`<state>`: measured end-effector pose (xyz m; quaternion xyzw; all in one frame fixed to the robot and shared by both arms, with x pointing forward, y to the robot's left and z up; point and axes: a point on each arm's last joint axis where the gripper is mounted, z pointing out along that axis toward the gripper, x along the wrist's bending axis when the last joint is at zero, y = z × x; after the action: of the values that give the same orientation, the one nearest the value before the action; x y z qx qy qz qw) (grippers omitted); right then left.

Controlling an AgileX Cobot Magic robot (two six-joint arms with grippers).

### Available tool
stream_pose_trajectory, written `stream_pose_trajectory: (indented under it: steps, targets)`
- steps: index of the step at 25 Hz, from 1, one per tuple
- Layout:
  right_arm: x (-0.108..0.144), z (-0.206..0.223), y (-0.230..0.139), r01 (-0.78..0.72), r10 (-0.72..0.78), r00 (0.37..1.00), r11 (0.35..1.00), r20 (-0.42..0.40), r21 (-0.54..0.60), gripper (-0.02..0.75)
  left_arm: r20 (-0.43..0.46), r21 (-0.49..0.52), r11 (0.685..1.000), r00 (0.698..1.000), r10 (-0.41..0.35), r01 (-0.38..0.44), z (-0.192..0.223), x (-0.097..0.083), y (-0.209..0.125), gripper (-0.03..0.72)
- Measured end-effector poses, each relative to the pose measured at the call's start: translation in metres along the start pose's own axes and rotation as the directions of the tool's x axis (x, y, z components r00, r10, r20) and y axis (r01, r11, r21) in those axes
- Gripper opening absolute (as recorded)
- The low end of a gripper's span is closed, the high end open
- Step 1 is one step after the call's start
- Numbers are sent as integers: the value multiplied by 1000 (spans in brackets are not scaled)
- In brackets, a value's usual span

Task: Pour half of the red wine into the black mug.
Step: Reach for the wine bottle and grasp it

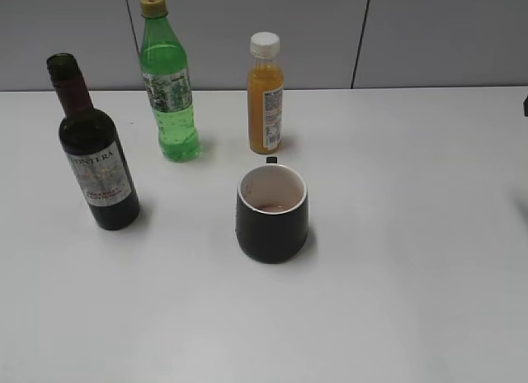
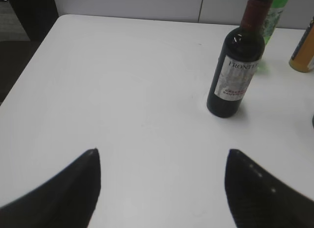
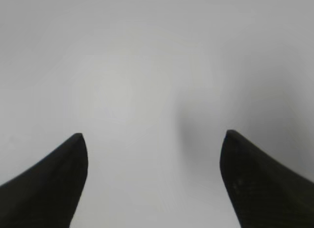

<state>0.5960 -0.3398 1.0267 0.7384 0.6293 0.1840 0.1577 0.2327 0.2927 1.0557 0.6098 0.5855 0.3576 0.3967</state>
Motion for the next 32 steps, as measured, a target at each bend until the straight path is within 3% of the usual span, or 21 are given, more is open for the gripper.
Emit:
stream_pose_trajectory:
  steps: [5,8,12,17,25,32]
  targets:
    - [6,-28,3,30,-21,999,980,-47,198,609,0,0,1000,1000,0,0,0,0,0,589]
    - [10,-45,5,96,-80,994,969,-79,227,587,0,0,1000,1000,0,0,0,0,0,589]
    - [26,-75,-3,164,-147,983,971,-108,174,583,0,0,1000,1000,0,0,0,0,0,589]
    - [41,-112,-39,235,-219,968,964,-125,125,583,0,0,1000,1000,0,0,0,0,0,589]
    - [30,-133,-125,239,-227,966,966,-120,98,582,0,0,1000,1000,0,0,0,0,0,589]
    - [18,-139,-196,230,-233,968,972,-97,-46,581,0,0,1000,1000,0,0,0,0,0,589]
